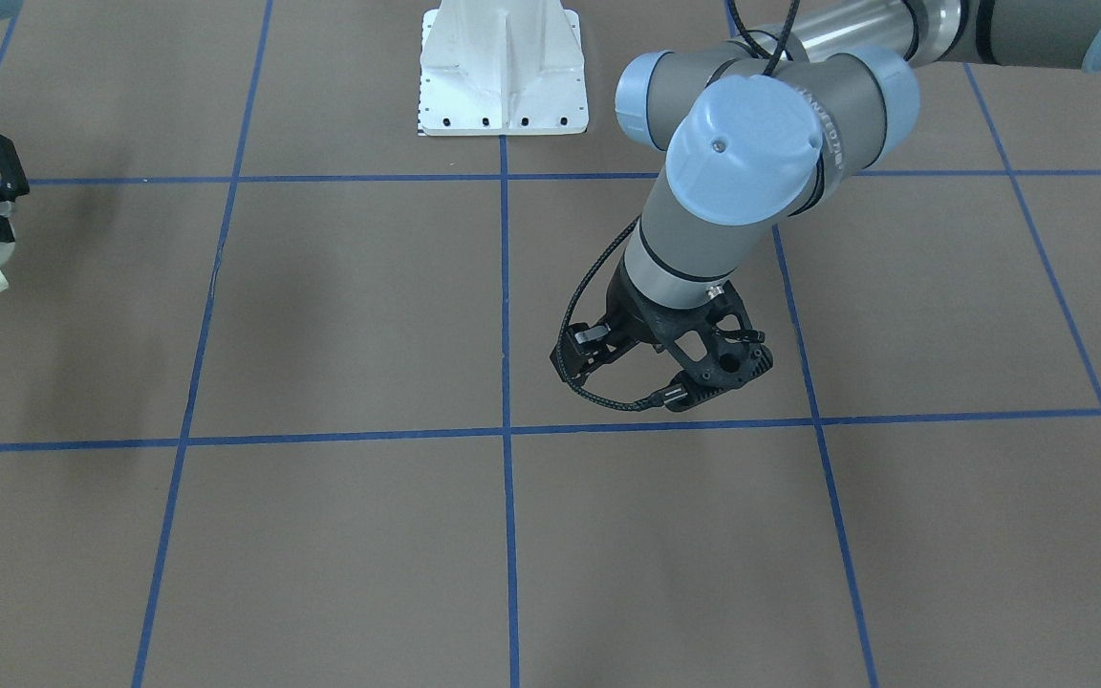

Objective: Left arm hands cup to right arm to dump lemon

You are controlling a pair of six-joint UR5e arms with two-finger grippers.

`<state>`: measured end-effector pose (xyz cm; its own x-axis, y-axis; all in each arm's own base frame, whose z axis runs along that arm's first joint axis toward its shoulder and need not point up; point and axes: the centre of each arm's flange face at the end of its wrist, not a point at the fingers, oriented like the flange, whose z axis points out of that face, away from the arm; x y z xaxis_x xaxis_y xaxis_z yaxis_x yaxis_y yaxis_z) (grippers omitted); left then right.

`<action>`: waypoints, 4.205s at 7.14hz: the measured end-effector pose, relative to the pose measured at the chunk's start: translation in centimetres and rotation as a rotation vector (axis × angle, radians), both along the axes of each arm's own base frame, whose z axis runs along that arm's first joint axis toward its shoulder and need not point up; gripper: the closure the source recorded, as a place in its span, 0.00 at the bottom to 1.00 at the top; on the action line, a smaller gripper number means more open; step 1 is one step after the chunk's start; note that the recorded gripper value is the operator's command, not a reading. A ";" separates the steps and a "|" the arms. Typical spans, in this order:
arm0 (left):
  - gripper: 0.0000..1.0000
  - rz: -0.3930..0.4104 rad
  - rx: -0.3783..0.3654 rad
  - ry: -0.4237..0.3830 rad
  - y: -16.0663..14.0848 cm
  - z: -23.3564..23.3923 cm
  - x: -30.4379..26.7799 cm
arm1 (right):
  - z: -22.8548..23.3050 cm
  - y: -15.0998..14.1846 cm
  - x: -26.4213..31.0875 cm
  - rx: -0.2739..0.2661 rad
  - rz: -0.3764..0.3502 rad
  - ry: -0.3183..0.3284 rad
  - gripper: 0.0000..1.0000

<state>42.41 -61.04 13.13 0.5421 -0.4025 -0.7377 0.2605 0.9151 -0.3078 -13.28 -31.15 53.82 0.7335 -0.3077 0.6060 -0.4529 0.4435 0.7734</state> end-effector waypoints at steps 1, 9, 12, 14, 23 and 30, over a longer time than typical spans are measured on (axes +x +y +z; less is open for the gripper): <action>0.00 -0.001 0.002 0.000 0.1 0.1 -0.1 | 4.2 1.6 2.8 -0.007 -0.006 -0.056 0.95; 0.00 -0.027 0.043 -0.010 0.1 -0.7 -0.7 | 16.8 7.3 14.6 -0.201 -0.009 -0.587 0.95; 0.00 -0.034 0.070 -0.014 0.2 -1.0 -1.2 | 17.5 7.7 15.0 -0.326 0.009 -0.859 0.93; 0.00 -0.041 0.081 -0.013 0.3 -1.3 -1.5 | 18.7 7.6 15.2 -0.415 0.014 -1.071 0.93; 0.00 -0.063 0.117 -0.018 -0.1 -2.1 -3.2 | 19.4 6.0 17.2 -0.724 0.106 -1.719 0.92; 0.00 -0.069 0.116 -0.020 -0.3 -2.4 -3.6 | 18.9 6.3 18.5 -0.882 0.081 -2.079 0.84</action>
<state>38.82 -61.37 10.68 0.5312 -0.3520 -0.7706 0.3287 0.9240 -0.1955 5.22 -24.88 72.74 -0.9001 0.3703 0.2297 -0.1438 0.2450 -0.9588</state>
